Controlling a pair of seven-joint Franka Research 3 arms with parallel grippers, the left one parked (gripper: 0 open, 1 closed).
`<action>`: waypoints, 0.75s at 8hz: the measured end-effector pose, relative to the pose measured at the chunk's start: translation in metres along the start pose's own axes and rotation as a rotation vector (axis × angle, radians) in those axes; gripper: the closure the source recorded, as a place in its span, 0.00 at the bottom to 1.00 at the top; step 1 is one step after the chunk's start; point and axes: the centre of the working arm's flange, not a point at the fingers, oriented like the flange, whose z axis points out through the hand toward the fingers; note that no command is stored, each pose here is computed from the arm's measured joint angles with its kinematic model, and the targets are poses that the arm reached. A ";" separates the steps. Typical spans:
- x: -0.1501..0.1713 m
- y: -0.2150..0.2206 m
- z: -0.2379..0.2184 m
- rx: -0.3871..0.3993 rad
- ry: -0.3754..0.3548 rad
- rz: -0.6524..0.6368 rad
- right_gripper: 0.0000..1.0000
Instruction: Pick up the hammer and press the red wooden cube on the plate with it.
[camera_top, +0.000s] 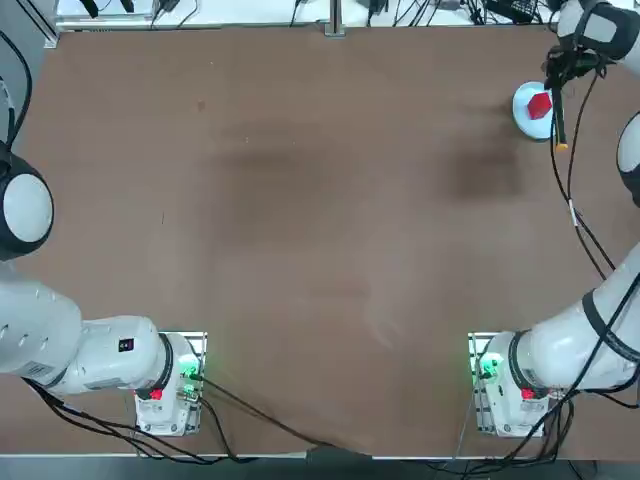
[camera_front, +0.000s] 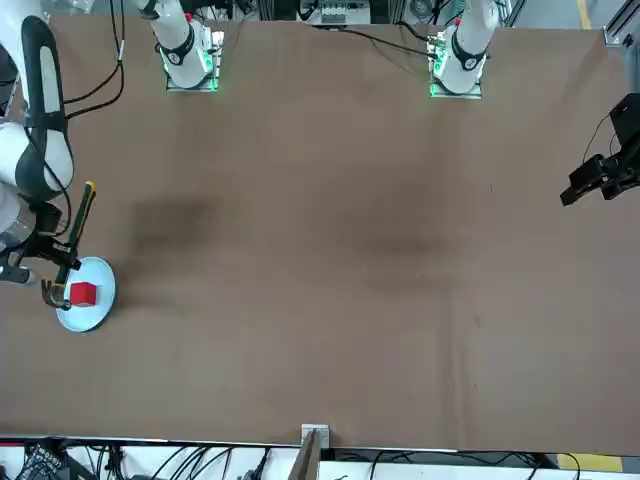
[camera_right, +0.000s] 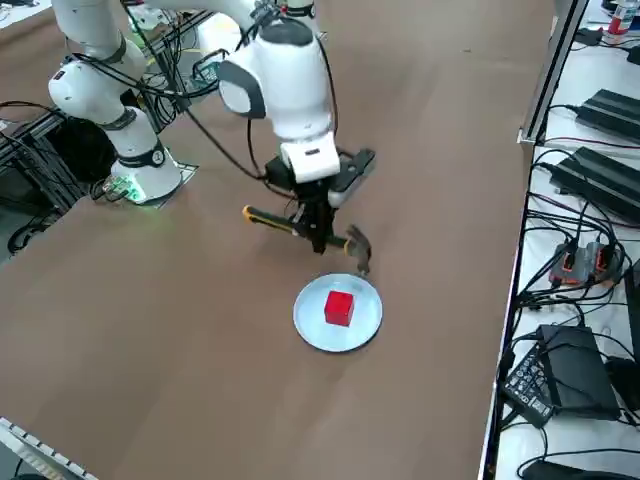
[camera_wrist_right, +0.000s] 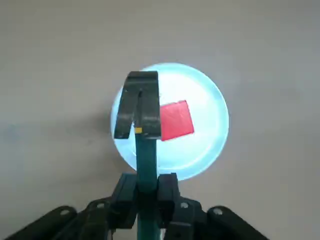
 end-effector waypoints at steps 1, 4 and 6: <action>-0.003 0.007 0.016 -0.004 -0.026 0.008 0.79; -0.009 0.009 0.062 0.034 -0.083 0.036 0.79; -0.003 0.009 0.056 0.039 -0.065 0.015 0.79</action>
